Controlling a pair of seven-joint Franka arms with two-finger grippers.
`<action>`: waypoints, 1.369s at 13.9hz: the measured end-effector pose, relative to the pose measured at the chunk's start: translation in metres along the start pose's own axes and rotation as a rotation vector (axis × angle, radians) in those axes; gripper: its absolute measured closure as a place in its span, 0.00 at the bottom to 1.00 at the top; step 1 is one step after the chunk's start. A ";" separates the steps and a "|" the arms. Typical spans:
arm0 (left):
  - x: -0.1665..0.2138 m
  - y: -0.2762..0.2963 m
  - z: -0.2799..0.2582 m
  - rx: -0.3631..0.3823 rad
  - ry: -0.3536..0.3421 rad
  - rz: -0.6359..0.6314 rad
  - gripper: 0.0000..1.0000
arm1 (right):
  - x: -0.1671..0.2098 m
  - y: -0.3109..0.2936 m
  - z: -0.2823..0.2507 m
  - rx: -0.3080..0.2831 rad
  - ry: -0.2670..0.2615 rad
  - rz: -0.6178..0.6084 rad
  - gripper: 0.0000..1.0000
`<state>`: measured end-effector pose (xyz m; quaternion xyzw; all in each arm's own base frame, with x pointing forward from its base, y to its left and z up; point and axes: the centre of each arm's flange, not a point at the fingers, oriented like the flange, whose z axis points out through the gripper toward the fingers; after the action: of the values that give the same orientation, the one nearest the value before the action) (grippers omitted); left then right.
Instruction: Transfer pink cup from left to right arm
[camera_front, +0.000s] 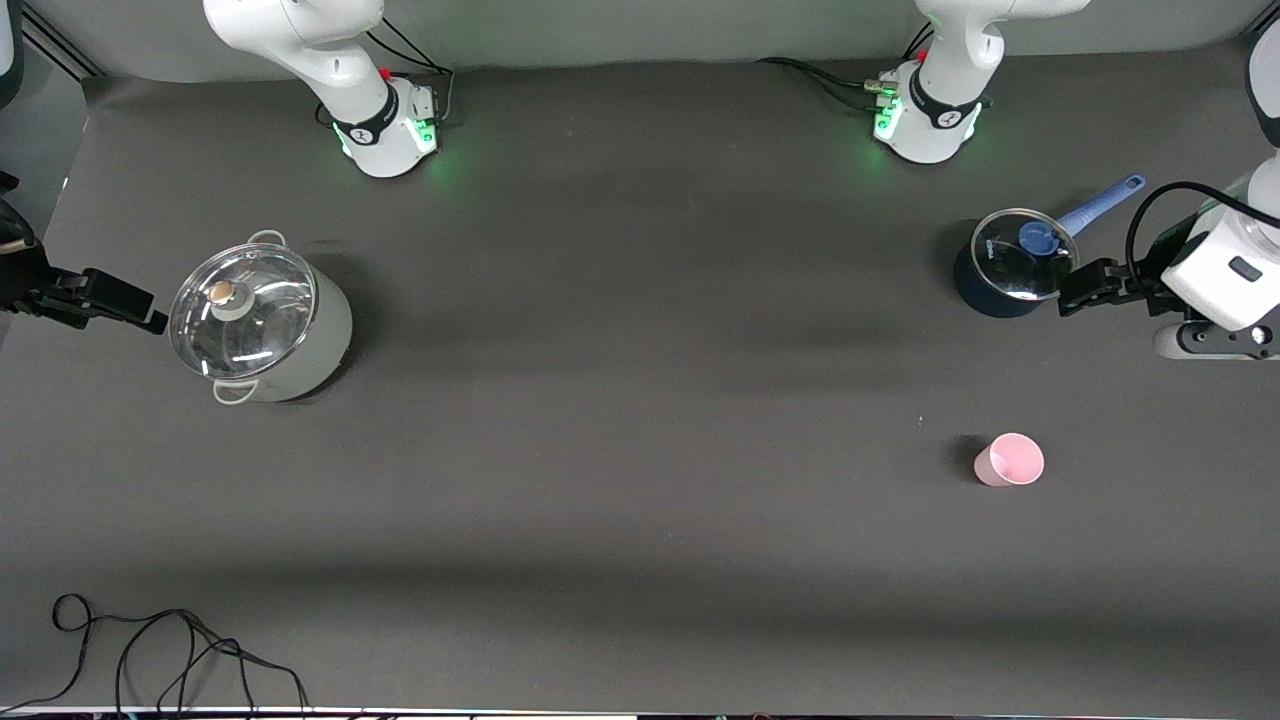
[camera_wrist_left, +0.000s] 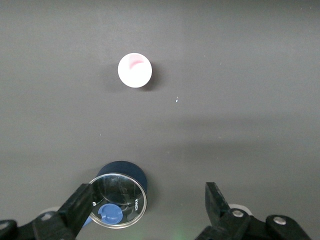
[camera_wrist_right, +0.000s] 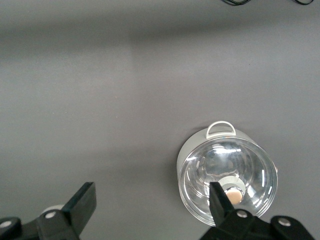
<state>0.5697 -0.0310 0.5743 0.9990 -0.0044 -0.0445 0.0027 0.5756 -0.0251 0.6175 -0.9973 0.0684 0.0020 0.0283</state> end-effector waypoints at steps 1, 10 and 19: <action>0.000 0.000 0.000 -0.001 0.000 -0.001 0.00 | 0.000 0.000 0.000 0.000 0.000 0.000 0.00; 0.001 0.000 -0.001 -0.001 0.006 -0.001 0.00 | 0.000 -0.001 0.000 0.000 0.000 -0.002 0.00; 0.032 -0.032 -0.009 0.024 0.111 0.323 0.00 | 0.001 -0.002 0.005 -0.002 -0.009 0.001 0.00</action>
<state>0.6030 0.0010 0.5800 0.9862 -0.1652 0.0120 -0.0019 0.5769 -0.0232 0.6129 -0.9972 0.0687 0.0067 0.0277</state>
